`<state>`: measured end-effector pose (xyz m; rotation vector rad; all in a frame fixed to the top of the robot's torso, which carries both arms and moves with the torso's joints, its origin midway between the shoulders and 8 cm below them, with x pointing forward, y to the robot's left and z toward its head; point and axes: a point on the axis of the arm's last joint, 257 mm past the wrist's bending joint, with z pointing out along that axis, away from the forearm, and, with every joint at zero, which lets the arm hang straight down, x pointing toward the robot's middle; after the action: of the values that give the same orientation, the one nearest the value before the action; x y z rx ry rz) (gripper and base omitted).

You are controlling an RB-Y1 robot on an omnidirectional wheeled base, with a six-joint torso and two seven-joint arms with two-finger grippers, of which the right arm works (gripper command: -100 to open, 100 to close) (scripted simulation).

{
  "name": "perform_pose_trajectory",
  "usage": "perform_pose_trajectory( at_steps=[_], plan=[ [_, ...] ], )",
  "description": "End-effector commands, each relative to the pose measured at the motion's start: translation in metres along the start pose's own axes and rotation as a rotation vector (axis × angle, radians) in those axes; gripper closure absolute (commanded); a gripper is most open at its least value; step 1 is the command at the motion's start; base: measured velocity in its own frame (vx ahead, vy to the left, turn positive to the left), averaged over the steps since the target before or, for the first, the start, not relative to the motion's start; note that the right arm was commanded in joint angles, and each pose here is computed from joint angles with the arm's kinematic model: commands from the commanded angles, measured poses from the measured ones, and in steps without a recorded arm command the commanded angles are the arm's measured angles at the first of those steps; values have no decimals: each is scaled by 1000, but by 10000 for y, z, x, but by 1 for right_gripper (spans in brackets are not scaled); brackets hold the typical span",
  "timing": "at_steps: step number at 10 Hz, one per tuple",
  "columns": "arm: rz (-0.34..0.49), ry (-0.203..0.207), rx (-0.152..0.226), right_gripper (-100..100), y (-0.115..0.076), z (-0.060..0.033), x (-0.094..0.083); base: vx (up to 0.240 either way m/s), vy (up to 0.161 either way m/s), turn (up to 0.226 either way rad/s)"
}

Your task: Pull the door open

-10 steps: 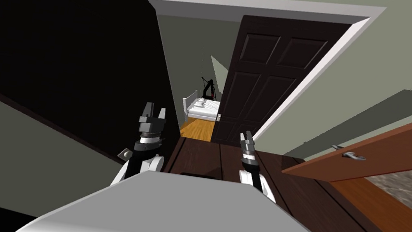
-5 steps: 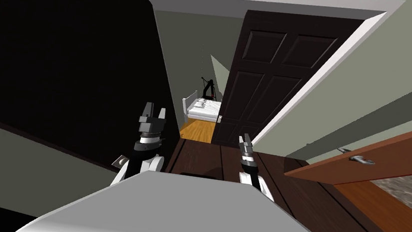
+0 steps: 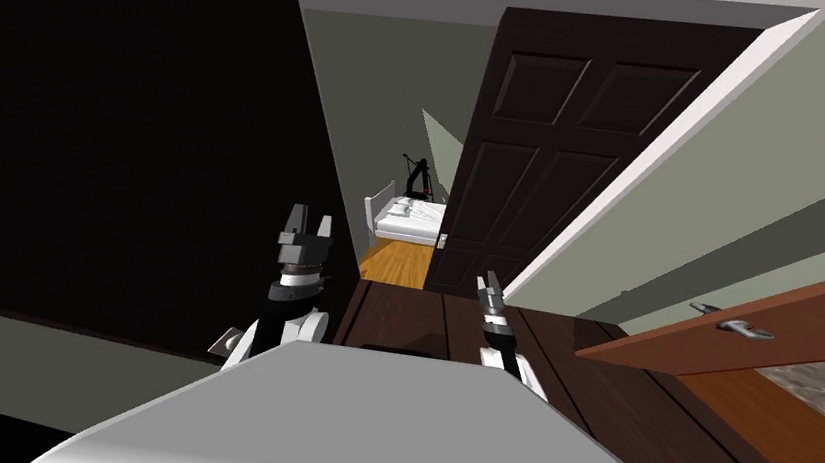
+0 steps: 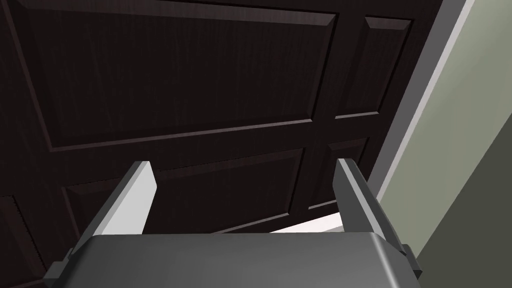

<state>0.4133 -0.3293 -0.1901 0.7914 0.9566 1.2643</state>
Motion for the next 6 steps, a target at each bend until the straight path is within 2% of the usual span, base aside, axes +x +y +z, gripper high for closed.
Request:
perform_pose_trajectory(
  at_steps=[1,6],
  plan=[
    [7,3,21,-100,-110,-30,-7,93,37,-11],
    [26,9,86,-100,-433,-166,-55,100,41,-8]
  ],
)
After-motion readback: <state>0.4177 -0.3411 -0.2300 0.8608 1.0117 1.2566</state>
